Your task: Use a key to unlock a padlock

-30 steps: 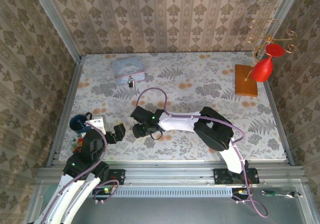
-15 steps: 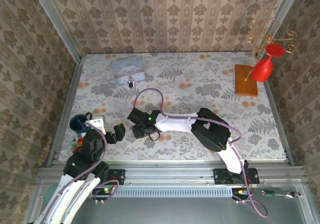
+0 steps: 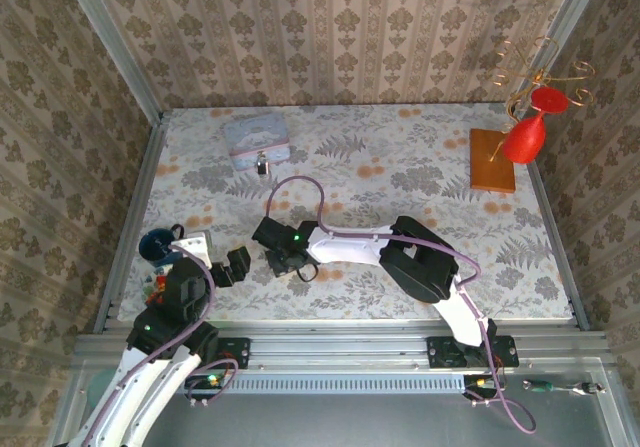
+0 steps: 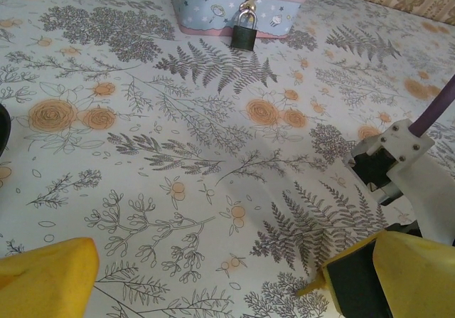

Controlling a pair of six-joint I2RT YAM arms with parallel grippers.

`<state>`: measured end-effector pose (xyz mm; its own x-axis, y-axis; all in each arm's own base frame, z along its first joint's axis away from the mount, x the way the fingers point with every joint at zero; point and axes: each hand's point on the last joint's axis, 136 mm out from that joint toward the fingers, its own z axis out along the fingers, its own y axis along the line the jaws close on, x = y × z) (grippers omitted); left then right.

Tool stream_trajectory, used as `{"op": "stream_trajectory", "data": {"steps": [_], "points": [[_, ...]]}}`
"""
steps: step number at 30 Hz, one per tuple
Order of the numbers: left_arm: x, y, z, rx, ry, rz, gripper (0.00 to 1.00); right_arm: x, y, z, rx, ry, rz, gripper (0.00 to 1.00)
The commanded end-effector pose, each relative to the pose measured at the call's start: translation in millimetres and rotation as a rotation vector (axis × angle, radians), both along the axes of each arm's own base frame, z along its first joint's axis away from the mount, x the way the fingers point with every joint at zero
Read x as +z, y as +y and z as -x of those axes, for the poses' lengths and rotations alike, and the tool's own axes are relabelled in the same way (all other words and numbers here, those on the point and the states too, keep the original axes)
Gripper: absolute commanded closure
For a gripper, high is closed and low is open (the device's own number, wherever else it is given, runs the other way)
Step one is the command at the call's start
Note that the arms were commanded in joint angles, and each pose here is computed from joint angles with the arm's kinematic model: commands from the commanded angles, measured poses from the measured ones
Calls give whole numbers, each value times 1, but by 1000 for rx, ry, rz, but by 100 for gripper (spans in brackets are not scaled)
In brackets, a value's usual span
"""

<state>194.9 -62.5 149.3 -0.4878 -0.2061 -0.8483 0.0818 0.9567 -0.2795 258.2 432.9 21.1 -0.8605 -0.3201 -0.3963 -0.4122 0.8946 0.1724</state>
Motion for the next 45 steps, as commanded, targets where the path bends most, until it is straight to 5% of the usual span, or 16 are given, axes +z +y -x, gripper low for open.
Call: {"op": "stream_trajectory", "data": {"steps": [1, 10, 16, 23, 27, 37, 45], "points": [[-1, 1, -1, 4, -13, -13, 0, -12, -7, 13, -24, 25, -5, 90], [-2, -3, -3, -17, -16, -11, 0, 11, -40, 8, -218, 35, -206, 100], [-4, -29, -7, -138, 30, -3, 0, 17, -63, 7, -415, 116, -489, 100], [-23, -75, -11, -199, 201, 154, 3, 32, -100, 5, -560, 85, -624, 100], [-14, -97, -7, -209, 199, 302, 3, 33, -117, 3, -645, 127, -758, 100], [-9, -113, -3, -166, 205, 536, 4, 57, -154, 5, -739, 40, -869, 100], [-6, -142, -5, -211, 213, 579, 5, 79, -159, 8, -711, 1, -914, 100]]}}
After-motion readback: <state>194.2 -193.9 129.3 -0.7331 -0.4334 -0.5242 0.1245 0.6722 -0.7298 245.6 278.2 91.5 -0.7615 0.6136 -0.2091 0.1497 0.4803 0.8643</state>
